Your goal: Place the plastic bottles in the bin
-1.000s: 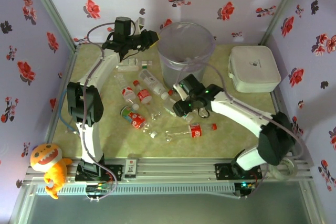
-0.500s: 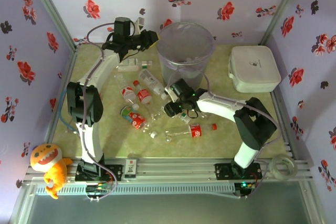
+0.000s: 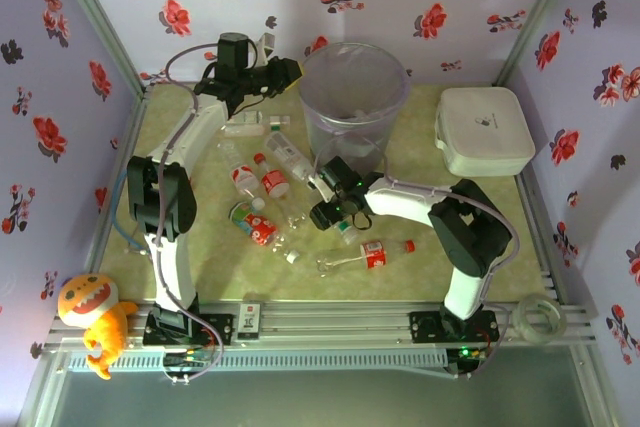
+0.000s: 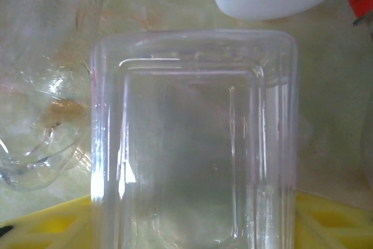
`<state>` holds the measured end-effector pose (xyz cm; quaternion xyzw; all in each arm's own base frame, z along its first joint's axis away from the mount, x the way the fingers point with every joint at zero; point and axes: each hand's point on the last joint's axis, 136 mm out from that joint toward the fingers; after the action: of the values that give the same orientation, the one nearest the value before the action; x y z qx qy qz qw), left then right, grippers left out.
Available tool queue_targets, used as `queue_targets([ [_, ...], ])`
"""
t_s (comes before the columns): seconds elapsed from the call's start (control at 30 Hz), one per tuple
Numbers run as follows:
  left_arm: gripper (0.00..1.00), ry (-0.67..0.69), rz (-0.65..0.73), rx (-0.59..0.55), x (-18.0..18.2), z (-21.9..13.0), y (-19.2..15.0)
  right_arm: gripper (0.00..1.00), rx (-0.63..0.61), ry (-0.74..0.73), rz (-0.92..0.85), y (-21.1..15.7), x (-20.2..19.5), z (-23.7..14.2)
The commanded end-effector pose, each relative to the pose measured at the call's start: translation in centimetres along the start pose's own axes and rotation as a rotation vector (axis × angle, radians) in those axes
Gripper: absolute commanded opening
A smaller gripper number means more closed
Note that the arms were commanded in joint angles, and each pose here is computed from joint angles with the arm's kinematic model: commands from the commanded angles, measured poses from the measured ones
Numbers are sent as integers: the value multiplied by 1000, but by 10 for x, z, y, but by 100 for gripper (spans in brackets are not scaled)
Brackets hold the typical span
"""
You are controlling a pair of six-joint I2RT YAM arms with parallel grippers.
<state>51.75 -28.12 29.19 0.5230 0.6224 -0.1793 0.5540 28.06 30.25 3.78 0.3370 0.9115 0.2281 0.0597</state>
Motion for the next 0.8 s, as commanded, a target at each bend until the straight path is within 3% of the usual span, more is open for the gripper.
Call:
queue_targets([
  [0.0,25,86,-58,51,31,5,-14,62,-18,-34,-8,11,-2,-10],
  [0.17,25,87,-60,50,33,5,-14,60,-52,-72,-46,24,-2,-41],
  [0.47,25,85,-63,47,33,6,-13,58,-129,-35,-142,52,17,-132],
  [0.67,25,82,-67,45,35,8,-12,53,-306,75,-177,79,42,-204],
  [0.77,25,82,-70,45,36,9,-12,52,-412,57,-181,100,42,-241],
])
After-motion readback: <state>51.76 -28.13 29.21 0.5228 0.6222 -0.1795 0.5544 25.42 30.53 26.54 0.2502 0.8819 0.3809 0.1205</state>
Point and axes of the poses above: each hand's point on the last joint's axis, 136 mm out from that joint toward the fingers, its own z axis out along the fingers, its own x axis along the line the jaws close on, y = z × x, and after that the axes turned 8 degrees about -z, right-handed
